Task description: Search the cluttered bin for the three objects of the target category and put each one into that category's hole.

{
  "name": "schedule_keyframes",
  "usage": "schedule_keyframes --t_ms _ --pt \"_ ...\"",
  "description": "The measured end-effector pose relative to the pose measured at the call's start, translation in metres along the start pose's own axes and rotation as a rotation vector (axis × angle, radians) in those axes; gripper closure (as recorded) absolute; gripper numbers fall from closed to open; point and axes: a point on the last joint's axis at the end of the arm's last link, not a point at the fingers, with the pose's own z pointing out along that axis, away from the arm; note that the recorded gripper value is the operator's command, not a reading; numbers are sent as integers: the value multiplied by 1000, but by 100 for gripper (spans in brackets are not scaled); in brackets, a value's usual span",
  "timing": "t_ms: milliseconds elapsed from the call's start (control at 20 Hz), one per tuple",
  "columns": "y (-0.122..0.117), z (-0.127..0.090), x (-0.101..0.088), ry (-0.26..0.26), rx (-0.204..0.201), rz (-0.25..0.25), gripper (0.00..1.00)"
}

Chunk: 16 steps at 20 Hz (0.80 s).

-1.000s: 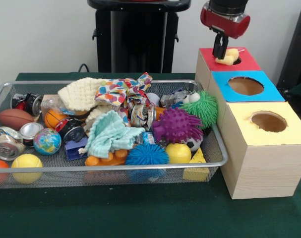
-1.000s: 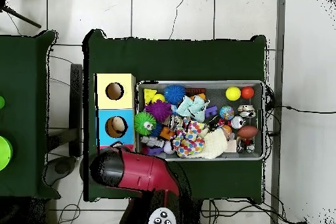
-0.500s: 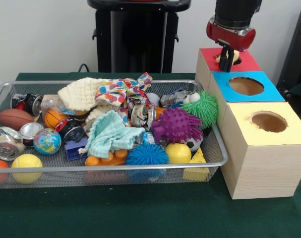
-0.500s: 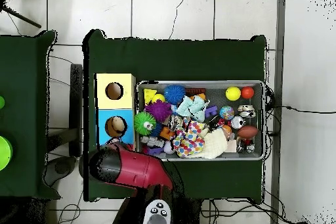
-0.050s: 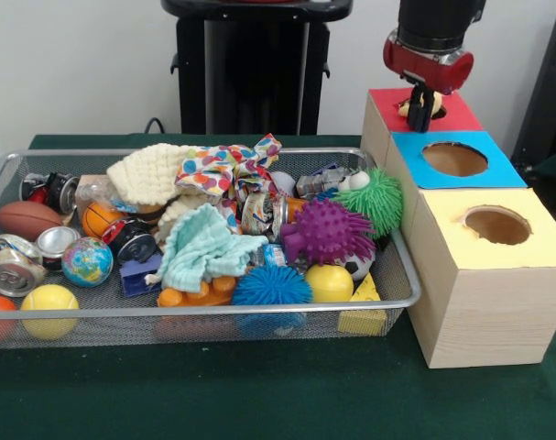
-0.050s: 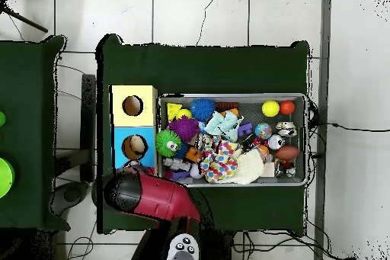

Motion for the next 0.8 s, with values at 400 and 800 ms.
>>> schedule_keyframes --t_ms 400,800 --pt "-2 -31 11 66 29 -10 100" --pt "-17 -76 25 135 96 -46 100"
